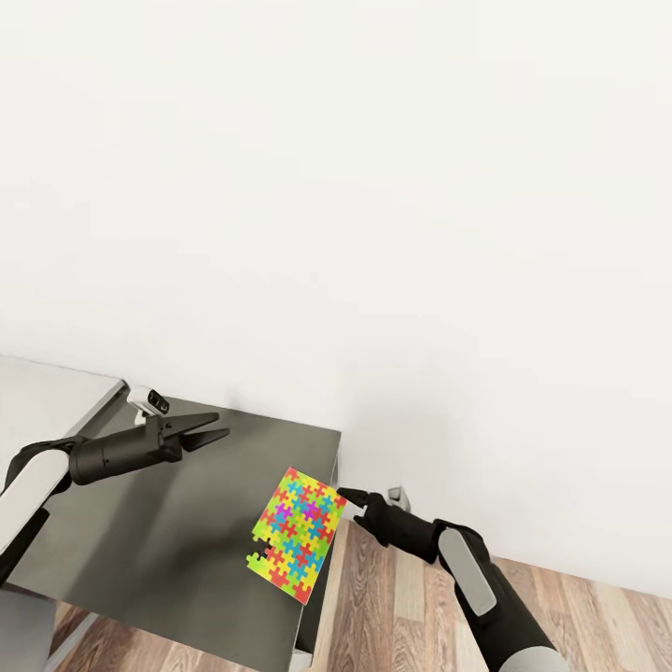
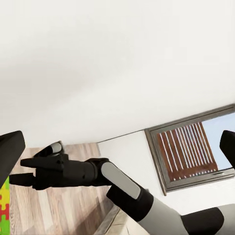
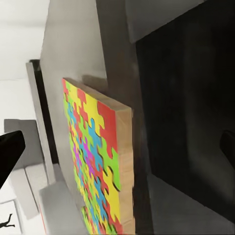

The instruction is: Put all the toys in the child's room - the three board games (two on the bed and one on the table), the two jigsaw puzzles on the table, and the tennis ball on the table - inside the toy box on the table in the child's room.

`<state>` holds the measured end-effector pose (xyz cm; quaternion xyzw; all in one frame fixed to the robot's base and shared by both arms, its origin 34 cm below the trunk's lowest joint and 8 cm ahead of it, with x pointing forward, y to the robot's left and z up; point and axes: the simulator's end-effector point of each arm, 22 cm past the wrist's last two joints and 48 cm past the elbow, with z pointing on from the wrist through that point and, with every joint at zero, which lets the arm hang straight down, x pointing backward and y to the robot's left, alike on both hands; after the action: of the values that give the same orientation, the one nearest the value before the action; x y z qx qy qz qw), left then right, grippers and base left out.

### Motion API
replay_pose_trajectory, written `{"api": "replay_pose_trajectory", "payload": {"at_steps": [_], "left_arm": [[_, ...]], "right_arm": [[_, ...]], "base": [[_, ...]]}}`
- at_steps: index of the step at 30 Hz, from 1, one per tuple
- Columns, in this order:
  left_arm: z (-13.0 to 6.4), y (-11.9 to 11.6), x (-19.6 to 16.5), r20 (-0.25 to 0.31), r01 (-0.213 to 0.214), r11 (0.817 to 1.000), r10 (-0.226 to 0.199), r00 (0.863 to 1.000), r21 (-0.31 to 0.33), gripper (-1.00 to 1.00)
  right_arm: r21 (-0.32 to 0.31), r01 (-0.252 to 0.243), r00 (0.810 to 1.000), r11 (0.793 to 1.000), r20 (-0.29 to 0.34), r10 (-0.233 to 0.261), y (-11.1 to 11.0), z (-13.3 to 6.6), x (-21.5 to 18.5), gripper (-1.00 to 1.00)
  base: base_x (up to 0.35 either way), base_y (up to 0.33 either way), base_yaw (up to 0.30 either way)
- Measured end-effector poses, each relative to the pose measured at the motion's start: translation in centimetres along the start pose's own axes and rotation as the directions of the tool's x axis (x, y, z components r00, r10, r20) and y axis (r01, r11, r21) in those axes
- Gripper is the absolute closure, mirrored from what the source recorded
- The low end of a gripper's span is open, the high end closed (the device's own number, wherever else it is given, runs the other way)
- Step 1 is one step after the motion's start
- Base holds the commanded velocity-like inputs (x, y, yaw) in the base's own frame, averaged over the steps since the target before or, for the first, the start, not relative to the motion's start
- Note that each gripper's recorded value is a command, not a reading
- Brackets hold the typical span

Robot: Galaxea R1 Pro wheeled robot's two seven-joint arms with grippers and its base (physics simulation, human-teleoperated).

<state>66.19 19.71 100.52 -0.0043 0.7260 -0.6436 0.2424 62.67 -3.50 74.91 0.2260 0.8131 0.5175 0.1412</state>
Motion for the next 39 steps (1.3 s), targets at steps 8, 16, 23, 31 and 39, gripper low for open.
{"api": "replay_pose_trajectory", "payload": {"at_steps": [8, 16, 23, 31, 39], "left_arm": [[0.05, 0.63, 0.16, 0.0, 0.0, 1.0, 0.0, 1.0, 0.0, -1.0], [0.05, 0.63, 0.15, 0.0, 0.0, 1.0, 0.0, 1.0, 0.0, -1.0], [0.04, 0.64, 0.15, 0.0, 0.0, 1.0, 0.0, 1.0, 0.0, -1.0], [-0.01, 0.66, 0.11, 0.001, 0.0, 1.0, 0.0, 1.0, 0.0, -1.0], [-0.03, 0.66, 0.09, 0.002, 0.0, 1.0, 0.0, 1.0, 0.0, -1.0]], "right_arm": [[0.007, -0.011, 1.0, 1.0, -0.011, 0.012, -0.83, 0.78, 0.21, -1.0], [0.007, -0.011, 1.0, 1.0, -0.012, 0.011, -0.78, 0.88, 0.24, -1.0], [0.007, -0.011, 1.0, 1.0, -0.012, 0.011, -0.78, 0.88, 0.25, -1.0], [0.007, -0.009, 1.0, 1.0, -0.012, 0.009, -0.72, 0.9, 0.23, -1.0], [0.007, -0.009, 1.0, 1.0, -0.011, 0.009, -0.73, 0.87, 0.21, -1.0]], "base": [[0.0, 0.0, 0.0], [0.0, 0.0, 0.0], [0.0, 0.067, 0.0], [0.0, 0.057, 0.0], [0.014, 0.006, 0.0]]}}
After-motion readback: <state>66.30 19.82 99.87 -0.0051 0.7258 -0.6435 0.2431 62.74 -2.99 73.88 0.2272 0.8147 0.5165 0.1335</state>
